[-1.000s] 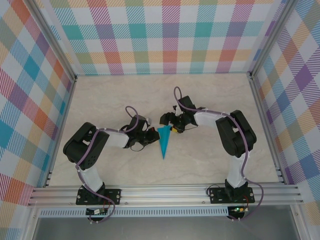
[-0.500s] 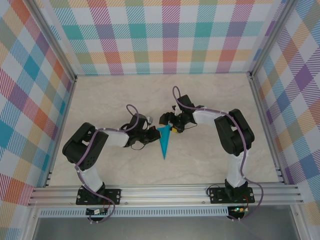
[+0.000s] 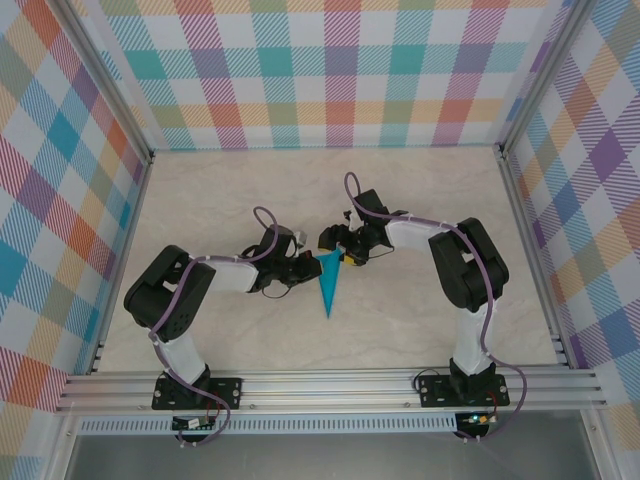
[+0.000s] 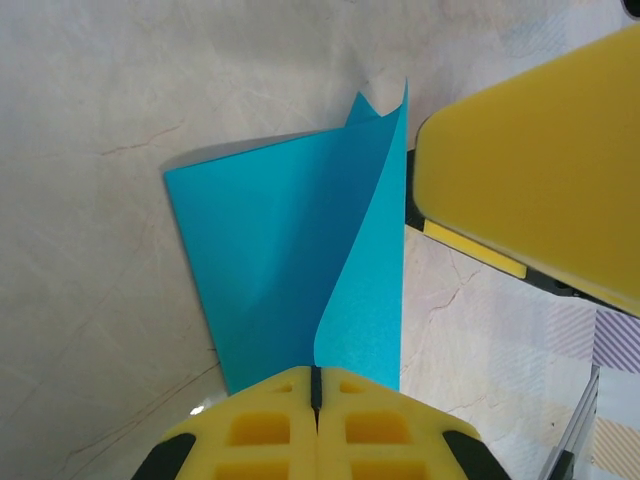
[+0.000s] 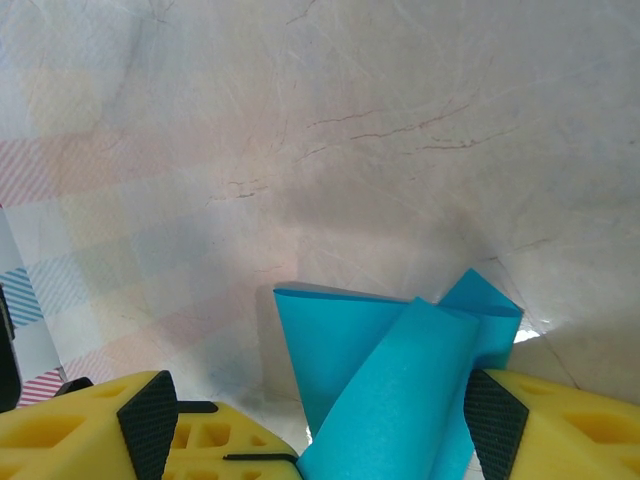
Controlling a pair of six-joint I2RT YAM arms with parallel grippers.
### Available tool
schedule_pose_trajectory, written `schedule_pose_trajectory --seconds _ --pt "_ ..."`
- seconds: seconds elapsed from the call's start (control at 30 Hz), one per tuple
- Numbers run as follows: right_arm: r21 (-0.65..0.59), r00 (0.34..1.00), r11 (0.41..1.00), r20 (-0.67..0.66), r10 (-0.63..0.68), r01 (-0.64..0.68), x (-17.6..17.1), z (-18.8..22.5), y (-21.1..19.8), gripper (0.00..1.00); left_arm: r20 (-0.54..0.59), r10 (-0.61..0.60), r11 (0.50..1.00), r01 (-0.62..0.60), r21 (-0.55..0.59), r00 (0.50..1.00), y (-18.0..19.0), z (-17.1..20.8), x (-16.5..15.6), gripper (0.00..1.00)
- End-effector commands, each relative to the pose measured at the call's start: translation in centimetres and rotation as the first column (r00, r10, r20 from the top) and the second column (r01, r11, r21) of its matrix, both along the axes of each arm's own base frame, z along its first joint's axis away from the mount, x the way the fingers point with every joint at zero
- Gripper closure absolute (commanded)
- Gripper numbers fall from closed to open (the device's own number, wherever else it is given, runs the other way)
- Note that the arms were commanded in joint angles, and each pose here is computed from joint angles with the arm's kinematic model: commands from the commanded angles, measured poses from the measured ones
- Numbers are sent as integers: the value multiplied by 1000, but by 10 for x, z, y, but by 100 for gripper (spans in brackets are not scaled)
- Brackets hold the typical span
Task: Fold a paper plane with a square sheet of paper (fold left side to right side)
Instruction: Fold the wing for the fifth time at the center of the table.
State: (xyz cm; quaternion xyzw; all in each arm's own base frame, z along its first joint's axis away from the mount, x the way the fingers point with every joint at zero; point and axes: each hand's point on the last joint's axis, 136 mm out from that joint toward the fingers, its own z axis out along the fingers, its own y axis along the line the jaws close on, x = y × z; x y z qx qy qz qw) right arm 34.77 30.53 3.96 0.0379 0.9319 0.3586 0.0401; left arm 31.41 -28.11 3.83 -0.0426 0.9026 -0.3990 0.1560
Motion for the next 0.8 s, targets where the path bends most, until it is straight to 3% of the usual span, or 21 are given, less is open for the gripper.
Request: schedule_pose_trajectory --seconds 0.0,0.77 --pt "-71 997 997 -71 16 -21 -15 -23 -8 21 2 1 1000 -1 16 1000 3 -4 8 100" --pt "-46 998 998 -62 32 -35 -14 -19 -4 20 -44 12 998 -10 58 999 9 -31 2 100"
